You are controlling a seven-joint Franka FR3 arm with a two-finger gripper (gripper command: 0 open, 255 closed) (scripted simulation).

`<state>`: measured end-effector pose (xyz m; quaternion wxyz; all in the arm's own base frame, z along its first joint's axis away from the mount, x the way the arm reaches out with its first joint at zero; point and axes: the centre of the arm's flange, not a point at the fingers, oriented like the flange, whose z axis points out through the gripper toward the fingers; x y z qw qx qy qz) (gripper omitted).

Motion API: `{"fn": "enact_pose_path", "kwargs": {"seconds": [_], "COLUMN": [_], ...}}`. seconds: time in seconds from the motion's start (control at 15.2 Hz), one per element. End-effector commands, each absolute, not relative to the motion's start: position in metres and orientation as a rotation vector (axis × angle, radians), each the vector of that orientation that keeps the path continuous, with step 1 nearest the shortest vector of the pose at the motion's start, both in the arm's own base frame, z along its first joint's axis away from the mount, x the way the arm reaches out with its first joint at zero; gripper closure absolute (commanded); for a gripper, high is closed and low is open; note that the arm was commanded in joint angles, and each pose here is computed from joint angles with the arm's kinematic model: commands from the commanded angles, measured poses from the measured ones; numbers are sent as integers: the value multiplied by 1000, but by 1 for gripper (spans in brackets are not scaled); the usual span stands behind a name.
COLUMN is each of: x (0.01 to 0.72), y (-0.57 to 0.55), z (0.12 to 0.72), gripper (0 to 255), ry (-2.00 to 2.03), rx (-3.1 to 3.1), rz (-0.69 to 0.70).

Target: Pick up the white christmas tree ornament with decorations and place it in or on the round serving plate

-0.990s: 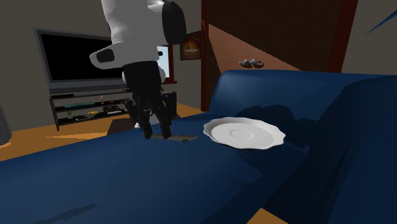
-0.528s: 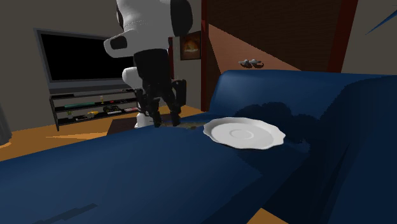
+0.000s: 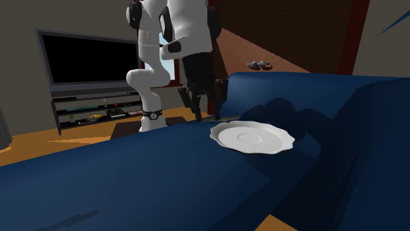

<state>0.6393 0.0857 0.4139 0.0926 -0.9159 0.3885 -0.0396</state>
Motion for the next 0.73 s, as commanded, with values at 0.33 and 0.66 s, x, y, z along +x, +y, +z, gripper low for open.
{"fn": "enact_pose_path", "kwargs": {"seconds": [0.33, 0.66], "x": [617, 600], "y": [174, 237], "z": [418, 420], "gripper": [255, 255], "ry": [1156, 1156], "rx": [-2718, -2718], "rz": [-118, -118]}}
